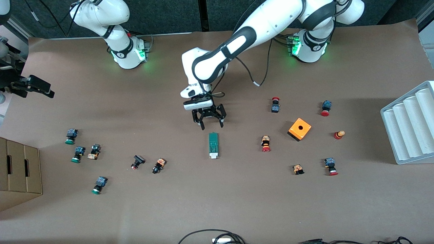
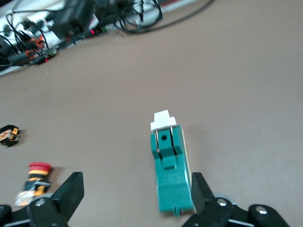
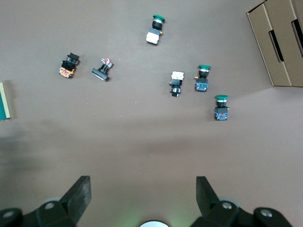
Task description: Close load switch with both arms
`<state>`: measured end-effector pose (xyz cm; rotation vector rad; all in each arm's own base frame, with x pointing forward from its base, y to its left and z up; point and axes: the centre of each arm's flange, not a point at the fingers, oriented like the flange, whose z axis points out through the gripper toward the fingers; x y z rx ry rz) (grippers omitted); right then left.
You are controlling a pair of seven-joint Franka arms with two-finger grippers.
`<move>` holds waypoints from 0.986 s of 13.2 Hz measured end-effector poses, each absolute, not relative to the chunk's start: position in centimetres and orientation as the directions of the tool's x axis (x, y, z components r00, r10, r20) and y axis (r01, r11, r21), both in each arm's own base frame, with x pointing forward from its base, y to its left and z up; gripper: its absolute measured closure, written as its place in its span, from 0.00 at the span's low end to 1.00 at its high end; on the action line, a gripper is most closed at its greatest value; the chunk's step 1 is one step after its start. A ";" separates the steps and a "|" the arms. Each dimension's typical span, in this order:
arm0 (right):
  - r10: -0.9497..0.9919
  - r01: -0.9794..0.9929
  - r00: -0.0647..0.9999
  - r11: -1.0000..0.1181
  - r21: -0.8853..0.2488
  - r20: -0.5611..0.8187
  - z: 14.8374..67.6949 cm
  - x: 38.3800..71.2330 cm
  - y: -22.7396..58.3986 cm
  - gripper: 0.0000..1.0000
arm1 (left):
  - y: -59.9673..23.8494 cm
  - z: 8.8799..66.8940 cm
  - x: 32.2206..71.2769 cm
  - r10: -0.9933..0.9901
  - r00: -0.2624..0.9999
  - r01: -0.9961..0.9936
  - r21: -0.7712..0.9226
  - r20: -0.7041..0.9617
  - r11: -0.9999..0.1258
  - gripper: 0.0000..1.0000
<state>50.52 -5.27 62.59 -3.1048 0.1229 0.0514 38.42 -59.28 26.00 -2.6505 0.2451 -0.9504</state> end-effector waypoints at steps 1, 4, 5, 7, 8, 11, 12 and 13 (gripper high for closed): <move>-0.077 -0.078 0.996 -0.996 -0.032 -0.035 62.3 50.8 -5.2 0.00 | -59.2 28.0 38.5 -0.302 0.794 -0.101 -0.374 0.528 -0.922 0.00; -0.078 -0.079 0.996 -0.996 -0.028 -0.040 61.8 51.2 -5.4 0.00 | -58.0 33.6 38.9 -0.419 0.853 -0.243 -0.477 0.309 -0.845 0.00; -0.083 -0.084 0.996 -0.996 -0.028 -0.036 62.0 51.2 -5.6 0.00 | -57.4 35.4 39.2 -0.454 0.865 -0.300 -0.502 0.216 -0.811 0.00; -0.089 -0.090 0.996 -0.996 -0.027 -0.020 62.7 51.2 -6.0 0.00 | -56.3 38.1 39.9 -0.497 0.866 -0.400 -0.522 0.055 -0.754 0.00; -0.090 -0.091 0.996 -0.996 -0.027 -0.014 63.0 51.2 -6.0 0.00 | -55.7 39.1 40.3 -0.504 0.864 -0.439 -0.511 -0.013 -0.739 0.00; -0.085 -0.085 0.996 -0.996 -0.027 -0.013 63.0 51.3 -5.9 0.00 | -51.9 43.2 43.8 -0.468 0.869 -0.489 -0.407 -0.158 -0.772 0.00; -0.083 -0.083 0.996 -0.996 -0.026 -0.016 62.8 51.4 -5.8 0.00 | -49.7 45.2 45.7 -0.448 0.876 -0.482 -0.362 -0.178 -0.798 0.00; -0.082 -0.083 0.996 -0.996 -0.026 -0.019 62.7 51.5 -5.8 0.00 | -47.2 47.4 47.7 -0.426 0.887 -0.462 -0.320 -0.181 -0.827 0.00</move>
